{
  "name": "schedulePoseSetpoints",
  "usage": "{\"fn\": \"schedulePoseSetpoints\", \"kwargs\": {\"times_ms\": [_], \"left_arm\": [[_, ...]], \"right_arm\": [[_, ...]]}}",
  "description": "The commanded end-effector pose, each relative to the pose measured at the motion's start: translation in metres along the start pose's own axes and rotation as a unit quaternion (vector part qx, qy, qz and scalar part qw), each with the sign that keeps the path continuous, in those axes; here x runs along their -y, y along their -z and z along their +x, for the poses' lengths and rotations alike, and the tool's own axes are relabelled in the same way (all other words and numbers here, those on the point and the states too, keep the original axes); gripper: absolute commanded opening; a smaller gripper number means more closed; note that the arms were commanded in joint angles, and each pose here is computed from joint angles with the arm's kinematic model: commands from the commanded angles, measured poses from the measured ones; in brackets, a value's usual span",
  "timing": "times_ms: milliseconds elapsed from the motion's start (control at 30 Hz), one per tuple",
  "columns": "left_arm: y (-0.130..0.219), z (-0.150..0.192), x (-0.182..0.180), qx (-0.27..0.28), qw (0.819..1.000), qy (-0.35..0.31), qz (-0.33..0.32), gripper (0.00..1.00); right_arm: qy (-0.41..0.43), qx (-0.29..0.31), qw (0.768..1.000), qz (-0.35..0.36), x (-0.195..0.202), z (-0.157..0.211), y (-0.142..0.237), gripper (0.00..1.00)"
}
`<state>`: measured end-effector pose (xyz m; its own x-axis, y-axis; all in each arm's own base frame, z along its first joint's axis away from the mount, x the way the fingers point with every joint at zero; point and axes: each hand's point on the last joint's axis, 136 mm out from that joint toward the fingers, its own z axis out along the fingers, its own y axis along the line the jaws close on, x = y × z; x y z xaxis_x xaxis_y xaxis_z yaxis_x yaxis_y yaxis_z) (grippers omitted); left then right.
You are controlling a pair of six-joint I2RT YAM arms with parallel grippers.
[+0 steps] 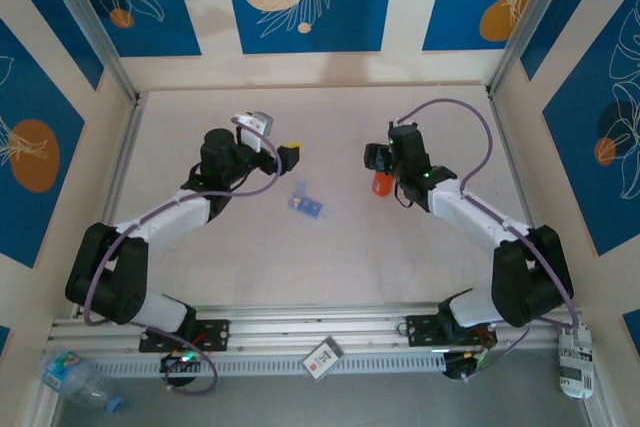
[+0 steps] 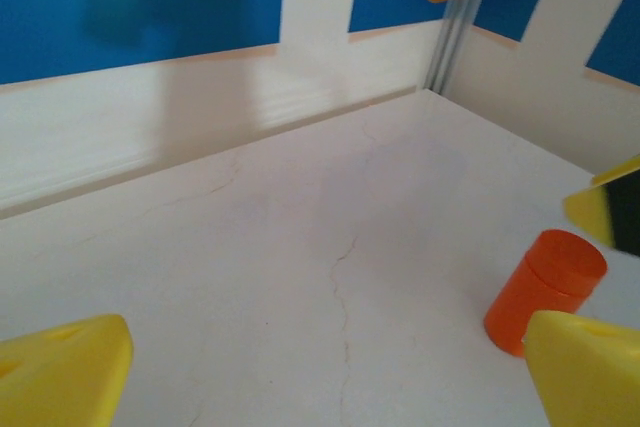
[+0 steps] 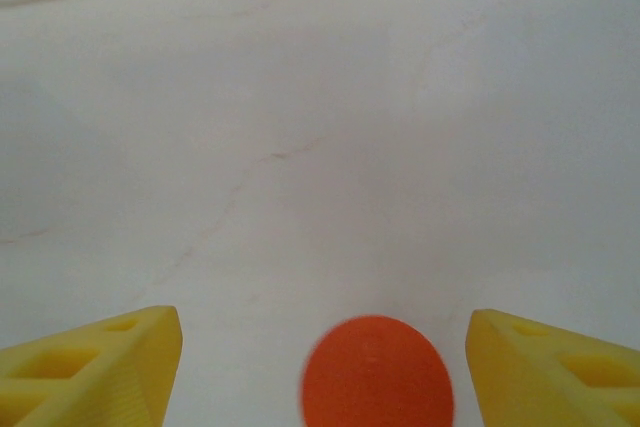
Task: Sort the pills into containers
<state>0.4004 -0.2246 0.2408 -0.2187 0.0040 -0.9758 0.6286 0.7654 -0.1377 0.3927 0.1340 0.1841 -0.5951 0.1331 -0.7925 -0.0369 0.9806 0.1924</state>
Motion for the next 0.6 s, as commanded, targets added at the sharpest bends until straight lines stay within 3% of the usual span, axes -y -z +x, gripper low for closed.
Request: {"fn": "schedulePoseSetpoints", "kwargs": {"times_ms": [0,200,400,467,567], "left_arm": [[0.003,-0.006,-0.017,0.018,0.999,0.023,-0.038,1.0],[-0.006,0.012,-0.02,-0.033,0.999,0.011,-0.034,1.0],[-0.015,0.021,-0.029,-0.076,0.996,0.004,-0.037,0.99],[-0.02,0.026,-0.03,-0.094,0.995,0.004,-0.032,0.93],[-0.025,0.03,-0.032,-0.107,0.994,0.004,-0.023,0.76]], "right_arm": [[0.01,-0.011,0.996,-0.087,-0.034,-0.021,0.027,0.75],[0.043,-0.097,0.976,-0.191,-0.089,-0.003,0.042,0.75],[0.066,-0.188,0.955,-0.221,-0.123,0.044,0.033,0.75],[0.062,-0.214,0.951,-0.213,-0.125,0.061,0.022,0.75],[0.052,-0.253,0.945,-0.2,-0.124,0.085,0.008,0.75]]}}
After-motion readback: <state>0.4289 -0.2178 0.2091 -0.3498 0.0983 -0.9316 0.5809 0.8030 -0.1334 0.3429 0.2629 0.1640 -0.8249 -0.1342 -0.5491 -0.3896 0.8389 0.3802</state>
